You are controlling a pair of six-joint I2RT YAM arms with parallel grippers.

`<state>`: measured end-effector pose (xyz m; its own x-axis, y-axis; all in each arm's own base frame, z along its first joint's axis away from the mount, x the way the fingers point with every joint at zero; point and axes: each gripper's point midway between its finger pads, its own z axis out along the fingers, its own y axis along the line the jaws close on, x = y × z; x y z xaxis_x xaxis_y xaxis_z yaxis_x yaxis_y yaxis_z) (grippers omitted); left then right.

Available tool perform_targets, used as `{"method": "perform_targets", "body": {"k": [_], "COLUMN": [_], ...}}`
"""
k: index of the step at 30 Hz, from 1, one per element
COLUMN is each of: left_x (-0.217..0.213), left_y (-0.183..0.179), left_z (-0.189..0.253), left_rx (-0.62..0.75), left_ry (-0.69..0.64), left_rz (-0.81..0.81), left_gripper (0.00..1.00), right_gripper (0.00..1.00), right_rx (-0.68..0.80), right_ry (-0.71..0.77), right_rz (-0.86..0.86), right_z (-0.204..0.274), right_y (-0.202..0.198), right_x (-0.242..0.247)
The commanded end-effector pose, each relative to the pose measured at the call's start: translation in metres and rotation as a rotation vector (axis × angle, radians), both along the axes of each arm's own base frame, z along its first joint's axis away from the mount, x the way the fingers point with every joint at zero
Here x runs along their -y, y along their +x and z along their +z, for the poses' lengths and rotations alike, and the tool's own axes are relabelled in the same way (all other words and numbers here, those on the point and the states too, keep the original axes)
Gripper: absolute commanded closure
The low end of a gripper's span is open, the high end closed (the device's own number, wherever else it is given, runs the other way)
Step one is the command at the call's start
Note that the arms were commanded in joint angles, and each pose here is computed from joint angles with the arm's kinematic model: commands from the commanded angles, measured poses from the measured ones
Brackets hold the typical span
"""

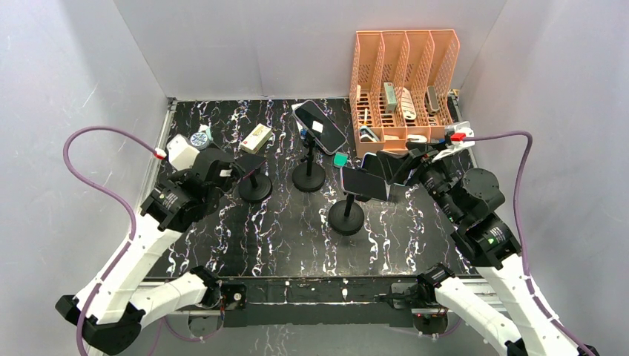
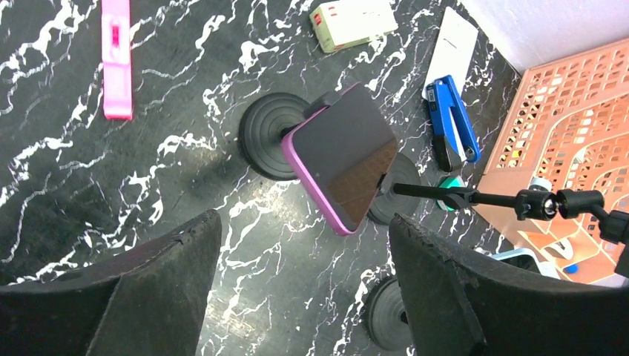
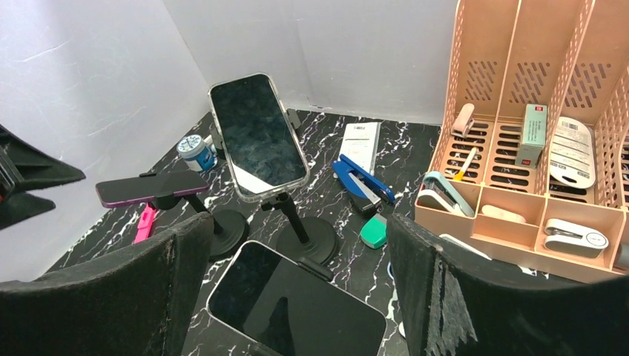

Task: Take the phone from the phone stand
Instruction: Pick up the phone stand with the phone at the center of the board.

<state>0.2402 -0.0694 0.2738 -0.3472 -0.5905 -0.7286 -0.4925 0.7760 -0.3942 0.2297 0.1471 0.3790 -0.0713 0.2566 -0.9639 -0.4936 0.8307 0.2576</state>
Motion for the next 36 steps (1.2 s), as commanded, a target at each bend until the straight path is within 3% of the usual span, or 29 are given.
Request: {"method": "perform_targets", "body": {"k": [1, 6, 27, 36], "left_x": [-0.007, -0.002, 0.019, 0.001], "left_y": [-0.007, 0.0, 0.009, 0.017], "left_z": [-0.011, 0.001, -0.019, -0.025], "left_rx": [0.03, 0.126, 0.031, 0.05], "left_ry": [-0.096, -0.188, -0.237, -0.184], "left_rz": [0.099, 0.103, 0.118, 0.182], "left_gripper": [0.2, 0.21, 0.22, 0.25], "right_gripper": [0.07, 0.06, 0.06, 0.06], "right_rx": [0.063, 0.055, 0.046, 0.041], "right_ry": [0.029, 0.036, 0.052, 0.057], "right_rz": [0.02, 0.038, 0.063, 0.064], "right_z": [0.03, 0.028, 0.022, 0.019], "right_y": [-0.006, -0.007, -0.013, -0.011], "right_x": [-0.001, -0.004, -0.006, -0.008]}}
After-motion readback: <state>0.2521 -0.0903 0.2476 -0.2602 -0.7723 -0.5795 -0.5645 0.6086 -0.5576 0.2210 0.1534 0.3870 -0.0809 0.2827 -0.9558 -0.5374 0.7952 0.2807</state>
